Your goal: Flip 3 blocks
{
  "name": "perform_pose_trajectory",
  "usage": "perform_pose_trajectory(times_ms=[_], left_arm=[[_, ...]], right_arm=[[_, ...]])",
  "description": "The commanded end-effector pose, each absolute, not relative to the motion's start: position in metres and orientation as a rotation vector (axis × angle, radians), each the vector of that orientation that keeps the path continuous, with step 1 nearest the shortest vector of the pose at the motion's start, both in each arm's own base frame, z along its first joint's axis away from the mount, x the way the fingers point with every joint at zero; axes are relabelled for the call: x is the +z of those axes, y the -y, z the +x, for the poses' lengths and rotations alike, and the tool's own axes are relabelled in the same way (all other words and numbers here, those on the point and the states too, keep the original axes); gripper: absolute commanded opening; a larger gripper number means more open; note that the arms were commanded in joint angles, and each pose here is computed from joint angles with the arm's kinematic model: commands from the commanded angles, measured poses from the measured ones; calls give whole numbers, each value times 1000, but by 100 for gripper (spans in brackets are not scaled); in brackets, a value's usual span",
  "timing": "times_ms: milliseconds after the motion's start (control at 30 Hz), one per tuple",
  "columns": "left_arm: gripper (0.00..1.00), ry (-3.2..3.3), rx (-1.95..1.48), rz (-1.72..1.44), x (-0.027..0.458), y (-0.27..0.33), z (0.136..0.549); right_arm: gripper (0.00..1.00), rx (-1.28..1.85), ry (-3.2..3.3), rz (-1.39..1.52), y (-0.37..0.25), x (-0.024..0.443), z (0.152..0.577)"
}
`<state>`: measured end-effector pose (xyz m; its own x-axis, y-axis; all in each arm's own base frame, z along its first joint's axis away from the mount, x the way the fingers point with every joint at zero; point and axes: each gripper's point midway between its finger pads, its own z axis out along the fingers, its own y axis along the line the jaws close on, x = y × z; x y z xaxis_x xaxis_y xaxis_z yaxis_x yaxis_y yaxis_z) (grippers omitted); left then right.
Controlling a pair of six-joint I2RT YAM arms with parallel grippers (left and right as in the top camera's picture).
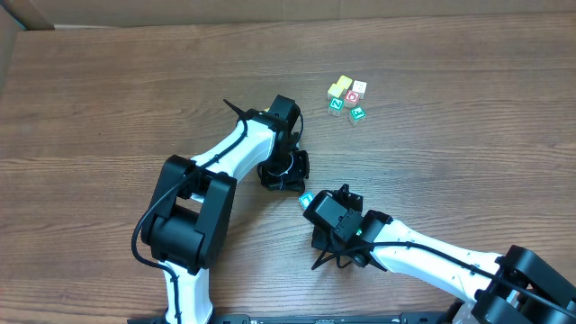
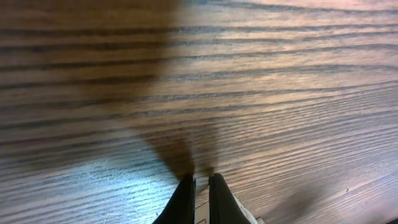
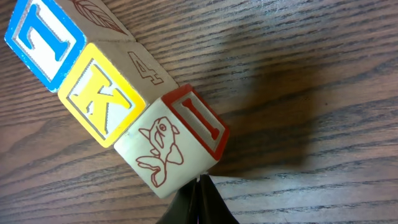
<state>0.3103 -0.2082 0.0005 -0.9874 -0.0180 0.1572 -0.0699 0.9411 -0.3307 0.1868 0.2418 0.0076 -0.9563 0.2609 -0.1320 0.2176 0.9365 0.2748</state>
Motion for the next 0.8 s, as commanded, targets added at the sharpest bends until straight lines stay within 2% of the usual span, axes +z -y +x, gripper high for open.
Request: perform_pose_trajectory(times_ms=[0,767], left_arm=[[4,2942,538,47,0,220,311],[4,2958,558,97,0,227,316]], right_arm=[[4,382,-2923,378,-240,5,187],[4,425,-2922,528,-244,6,185]])
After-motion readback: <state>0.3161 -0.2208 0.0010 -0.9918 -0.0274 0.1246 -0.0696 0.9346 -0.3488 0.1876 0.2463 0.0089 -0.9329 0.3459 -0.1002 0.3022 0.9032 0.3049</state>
